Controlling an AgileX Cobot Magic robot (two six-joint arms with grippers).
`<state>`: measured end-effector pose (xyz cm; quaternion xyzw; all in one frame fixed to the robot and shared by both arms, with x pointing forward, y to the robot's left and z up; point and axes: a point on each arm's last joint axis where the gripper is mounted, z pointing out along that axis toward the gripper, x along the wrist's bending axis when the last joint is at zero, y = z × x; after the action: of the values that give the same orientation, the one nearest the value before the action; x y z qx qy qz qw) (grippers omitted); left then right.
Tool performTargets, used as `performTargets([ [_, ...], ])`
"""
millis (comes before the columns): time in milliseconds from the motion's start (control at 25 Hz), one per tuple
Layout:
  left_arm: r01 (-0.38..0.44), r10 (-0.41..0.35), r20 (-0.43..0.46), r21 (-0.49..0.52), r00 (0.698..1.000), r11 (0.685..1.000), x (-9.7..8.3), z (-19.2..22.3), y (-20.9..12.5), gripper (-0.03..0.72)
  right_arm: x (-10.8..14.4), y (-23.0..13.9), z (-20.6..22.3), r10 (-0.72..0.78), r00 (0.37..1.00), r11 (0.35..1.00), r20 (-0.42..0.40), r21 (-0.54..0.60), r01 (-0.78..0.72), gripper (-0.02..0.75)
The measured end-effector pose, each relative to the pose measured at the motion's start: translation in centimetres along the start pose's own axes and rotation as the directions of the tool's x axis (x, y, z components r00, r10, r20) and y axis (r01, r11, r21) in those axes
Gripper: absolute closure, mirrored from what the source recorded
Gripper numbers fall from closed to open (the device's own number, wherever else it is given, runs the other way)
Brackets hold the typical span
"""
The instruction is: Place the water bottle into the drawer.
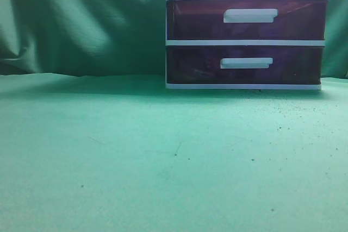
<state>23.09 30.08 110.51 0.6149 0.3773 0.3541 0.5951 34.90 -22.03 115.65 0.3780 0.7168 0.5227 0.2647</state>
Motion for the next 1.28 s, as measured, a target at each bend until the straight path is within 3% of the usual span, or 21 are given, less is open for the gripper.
performTargets([
  [240, 0.104, -0.104, -0.008, 0.036, 0.995, 0.994, 0.1, 1.3, -2.3, 0.688, 0.1, -4.2, -4.4, 0.015, 1.000, 0.989, -0.027, -0.150, -0.019, 0.738],
  [600, 0.087, -0.081, -0.049, 0.142, 0.996, 0.986, 0.5, 3.3, -6.1, 0.688, 0.1, -9.8, -7.7, -0.012, 1.000, 0.958, -0.026, -0.286, 0.004, 0.738],
  [1280, 0.088, -0.081, -0.051, 0.154, 0.995, 0.984, 0.6, 4.0, -7.3, 0.688, 0.1, -10.3, -7.9, -0.009, 0.999, 0.951, -0.031, -0.310, -0.001, 0.738],
])
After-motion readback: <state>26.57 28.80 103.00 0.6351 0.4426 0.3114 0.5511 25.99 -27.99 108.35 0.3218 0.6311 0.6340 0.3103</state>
